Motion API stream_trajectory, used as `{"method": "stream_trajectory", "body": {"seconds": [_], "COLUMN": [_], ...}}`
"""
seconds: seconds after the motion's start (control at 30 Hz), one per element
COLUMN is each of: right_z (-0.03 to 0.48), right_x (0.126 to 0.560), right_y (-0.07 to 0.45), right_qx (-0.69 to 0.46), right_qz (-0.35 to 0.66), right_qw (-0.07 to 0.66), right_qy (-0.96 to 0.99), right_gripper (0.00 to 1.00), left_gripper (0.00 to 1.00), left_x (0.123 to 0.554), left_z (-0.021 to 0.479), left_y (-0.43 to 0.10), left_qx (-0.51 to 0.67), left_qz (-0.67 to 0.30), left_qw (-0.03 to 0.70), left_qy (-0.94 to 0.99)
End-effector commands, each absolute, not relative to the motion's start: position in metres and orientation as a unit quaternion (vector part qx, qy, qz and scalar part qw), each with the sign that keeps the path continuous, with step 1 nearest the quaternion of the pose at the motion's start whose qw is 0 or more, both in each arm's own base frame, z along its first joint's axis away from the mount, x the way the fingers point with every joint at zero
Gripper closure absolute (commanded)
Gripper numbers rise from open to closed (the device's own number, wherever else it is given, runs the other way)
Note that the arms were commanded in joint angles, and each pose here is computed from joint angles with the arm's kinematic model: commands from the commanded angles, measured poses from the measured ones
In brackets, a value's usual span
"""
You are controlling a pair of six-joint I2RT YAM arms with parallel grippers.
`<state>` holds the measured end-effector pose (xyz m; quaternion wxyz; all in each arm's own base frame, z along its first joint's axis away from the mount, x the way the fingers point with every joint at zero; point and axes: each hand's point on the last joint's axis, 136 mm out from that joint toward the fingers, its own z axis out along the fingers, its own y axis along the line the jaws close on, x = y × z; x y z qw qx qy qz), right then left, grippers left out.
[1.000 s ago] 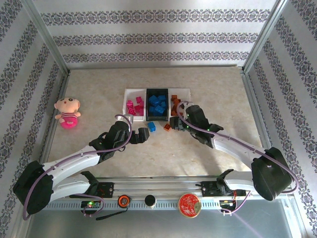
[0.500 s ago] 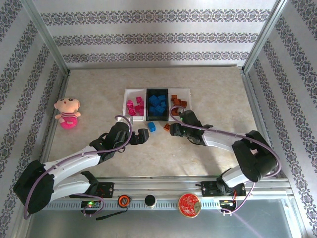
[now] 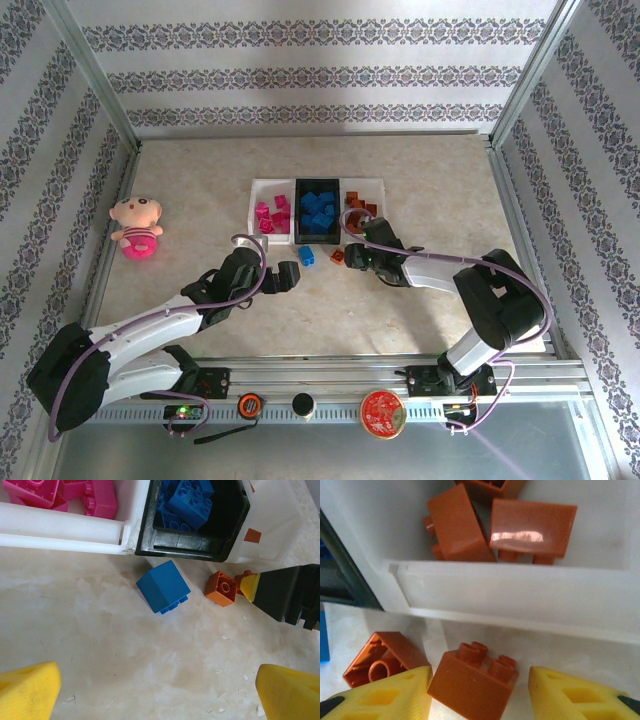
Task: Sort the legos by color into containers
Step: Pick up the lego from the center of the table, then place the lego in the container.
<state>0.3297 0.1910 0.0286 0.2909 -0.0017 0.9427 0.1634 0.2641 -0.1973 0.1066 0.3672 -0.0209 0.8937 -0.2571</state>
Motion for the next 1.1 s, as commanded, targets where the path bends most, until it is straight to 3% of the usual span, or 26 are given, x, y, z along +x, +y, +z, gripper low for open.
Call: {"method": "stream_trajectory", "body": {"seconds": [0.0, 0.4, 0.67, 0.87, 1.07], "right_z": [0.032, 0.054, 0.124, 0.174, 0.164], "right_x": [0.343, 0.307, 0.293, 0.325, 0.382], "right_y": [0.190, 0.193, 0.193, 0.197, 0.198], "right_qx": [0.009, -0.012, -0.035, -0.047, -0.030], "right_qz": [0.162, 0.198, 0.228, 0.220, 0.193], "right_qw": [0.304, 0.312, 0.374, 0.424, 0.416], "right_qy": [0.939, 0.929, 0.898, 0.877, 0.888], "right_gripper": [0.51, 0.69, 0.70, 0.70, 0.71], "left_gripper": [0.00, 0.00, 0.00, 0.00, 0.00], "left_x": [0.266, 0.266, 0.268, 0.270, 0.269], "left_z": [0.104, 0.102, 0.101, 0.099, 0.100], "left_y": [-0.196, -0.195, -0.196, -0.198, -0.199], "left_qx": [-0.028, -0.026, -0.026, -0.027, -0.025], "left_qz": [-0.258, -0.254, -0.255, -0.254, -0.256], "left_qw": [0.368, 0.368, 0.368, 0.365, 0.363], "left_qy": [0.893, 0.894, 0.894, 0.895, 0.896]}}
